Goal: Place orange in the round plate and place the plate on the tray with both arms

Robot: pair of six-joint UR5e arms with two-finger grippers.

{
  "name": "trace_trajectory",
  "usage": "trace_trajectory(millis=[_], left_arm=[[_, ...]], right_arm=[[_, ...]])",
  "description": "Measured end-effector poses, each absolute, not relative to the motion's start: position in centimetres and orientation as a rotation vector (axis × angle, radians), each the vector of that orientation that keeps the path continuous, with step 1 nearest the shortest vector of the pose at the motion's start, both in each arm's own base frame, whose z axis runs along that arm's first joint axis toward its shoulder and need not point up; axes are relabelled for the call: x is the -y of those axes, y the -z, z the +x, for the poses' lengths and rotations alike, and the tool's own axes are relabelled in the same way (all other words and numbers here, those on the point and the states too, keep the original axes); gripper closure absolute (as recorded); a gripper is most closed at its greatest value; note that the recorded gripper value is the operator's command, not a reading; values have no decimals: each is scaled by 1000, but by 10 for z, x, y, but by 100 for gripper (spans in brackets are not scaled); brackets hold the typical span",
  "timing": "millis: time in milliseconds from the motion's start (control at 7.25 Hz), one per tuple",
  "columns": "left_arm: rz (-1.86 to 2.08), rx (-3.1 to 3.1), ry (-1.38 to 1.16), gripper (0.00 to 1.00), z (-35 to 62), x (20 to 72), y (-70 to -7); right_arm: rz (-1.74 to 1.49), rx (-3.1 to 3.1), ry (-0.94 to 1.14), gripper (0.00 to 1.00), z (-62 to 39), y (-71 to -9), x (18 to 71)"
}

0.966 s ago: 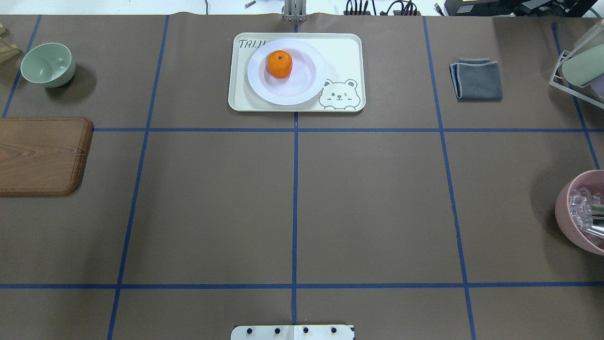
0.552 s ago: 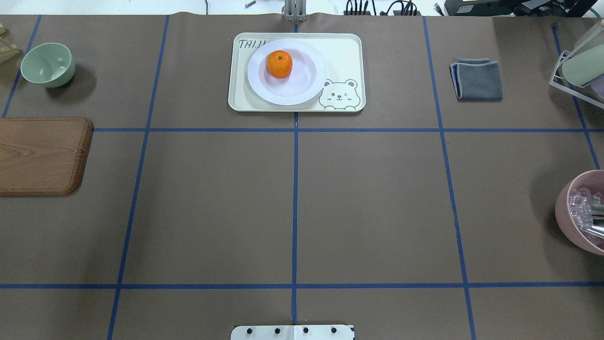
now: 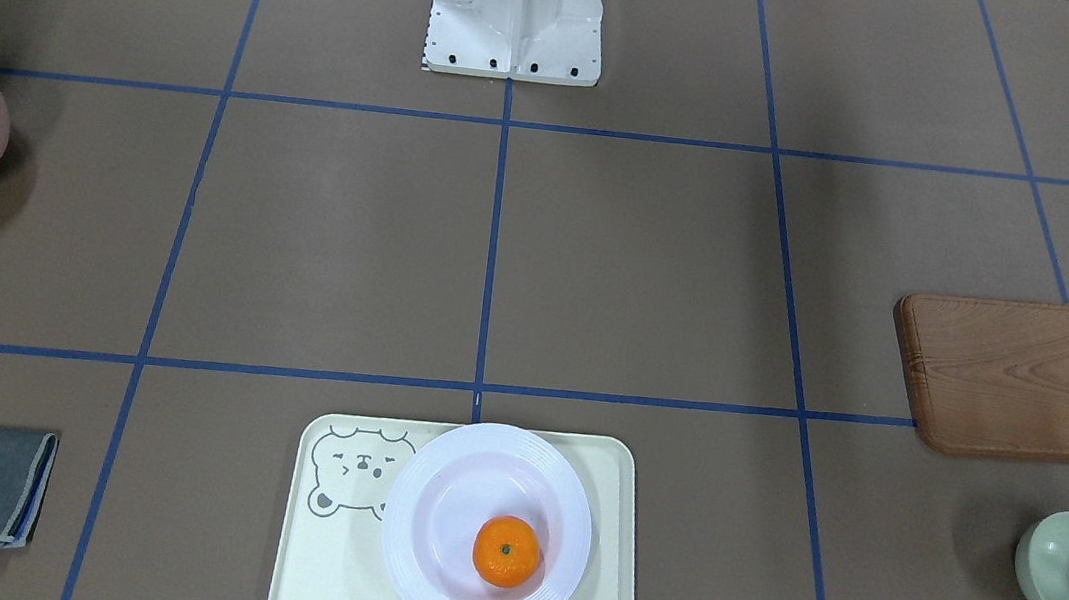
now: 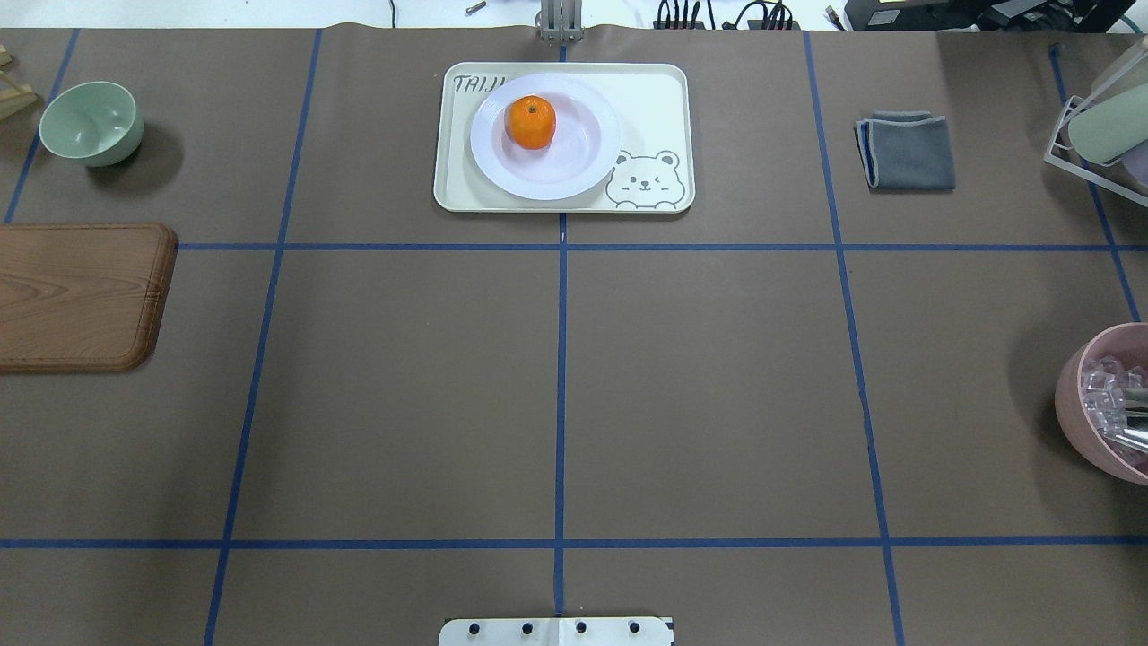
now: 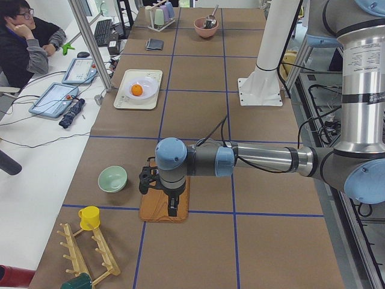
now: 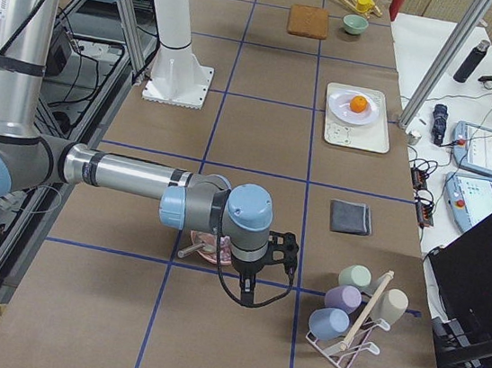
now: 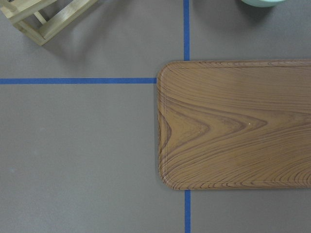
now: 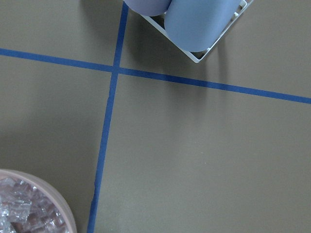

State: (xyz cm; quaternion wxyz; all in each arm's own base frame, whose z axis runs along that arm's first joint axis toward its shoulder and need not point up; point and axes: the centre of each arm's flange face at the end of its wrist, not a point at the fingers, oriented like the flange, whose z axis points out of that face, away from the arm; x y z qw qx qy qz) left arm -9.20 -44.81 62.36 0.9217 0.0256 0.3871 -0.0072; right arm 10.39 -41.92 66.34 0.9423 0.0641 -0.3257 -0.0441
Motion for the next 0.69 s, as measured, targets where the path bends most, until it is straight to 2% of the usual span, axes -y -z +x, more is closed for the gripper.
trace_trajectory(millis=[690], left_arm=[[45,-794,18,0,-92,447,-627]], right_arm=[[131,668,96,0,103,-664,418]])
